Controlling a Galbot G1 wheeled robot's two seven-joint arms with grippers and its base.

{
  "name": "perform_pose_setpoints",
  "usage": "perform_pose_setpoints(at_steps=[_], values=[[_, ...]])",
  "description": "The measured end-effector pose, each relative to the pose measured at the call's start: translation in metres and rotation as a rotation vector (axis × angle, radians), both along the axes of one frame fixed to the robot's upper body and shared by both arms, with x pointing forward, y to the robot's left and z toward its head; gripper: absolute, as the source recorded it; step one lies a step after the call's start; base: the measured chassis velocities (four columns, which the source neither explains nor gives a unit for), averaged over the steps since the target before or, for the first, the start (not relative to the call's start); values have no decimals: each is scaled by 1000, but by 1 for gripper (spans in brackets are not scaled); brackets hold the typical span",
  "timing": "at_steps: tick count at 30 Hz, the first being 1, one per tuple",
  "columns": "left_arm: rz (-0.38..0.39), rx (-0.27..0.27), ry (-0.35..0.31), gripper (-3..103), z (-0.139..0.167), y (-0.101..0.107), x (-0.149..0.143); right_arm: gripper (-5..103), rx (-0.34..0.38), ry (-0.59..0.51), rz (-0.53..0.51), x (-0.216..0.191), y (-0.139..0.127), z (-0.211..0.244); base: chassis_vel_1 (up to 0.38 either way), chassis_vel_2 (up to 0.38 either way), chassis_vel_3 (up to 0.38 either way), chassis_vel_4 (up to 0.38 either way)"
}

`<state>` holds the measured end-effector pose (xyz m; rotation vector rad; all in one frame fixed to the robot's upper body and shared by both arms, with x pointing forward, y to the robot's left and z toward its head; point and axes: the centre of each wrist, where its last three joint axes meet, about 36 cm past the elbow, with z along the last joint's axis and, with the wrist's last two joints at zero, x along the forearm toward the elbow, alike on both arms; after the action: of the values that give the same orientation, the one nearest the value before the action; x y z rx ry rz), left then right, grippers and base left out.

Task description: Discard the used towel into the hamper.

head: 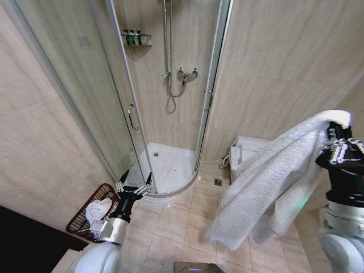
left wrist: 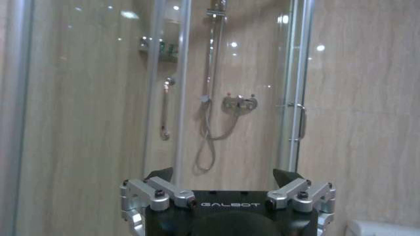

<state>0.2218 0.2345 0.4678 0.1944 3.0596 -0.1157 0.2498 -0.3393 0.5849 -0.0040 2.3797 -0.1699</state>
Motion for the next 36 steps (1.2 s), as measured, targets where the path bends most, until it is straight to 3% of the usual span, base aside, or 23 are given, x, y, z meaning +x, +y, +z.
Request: perform_pose_setpoints(at_steps=[36], values=[[0,0,0,99,0,0,0,1,22,20,21,1,6,-6,105,113,109,109]])
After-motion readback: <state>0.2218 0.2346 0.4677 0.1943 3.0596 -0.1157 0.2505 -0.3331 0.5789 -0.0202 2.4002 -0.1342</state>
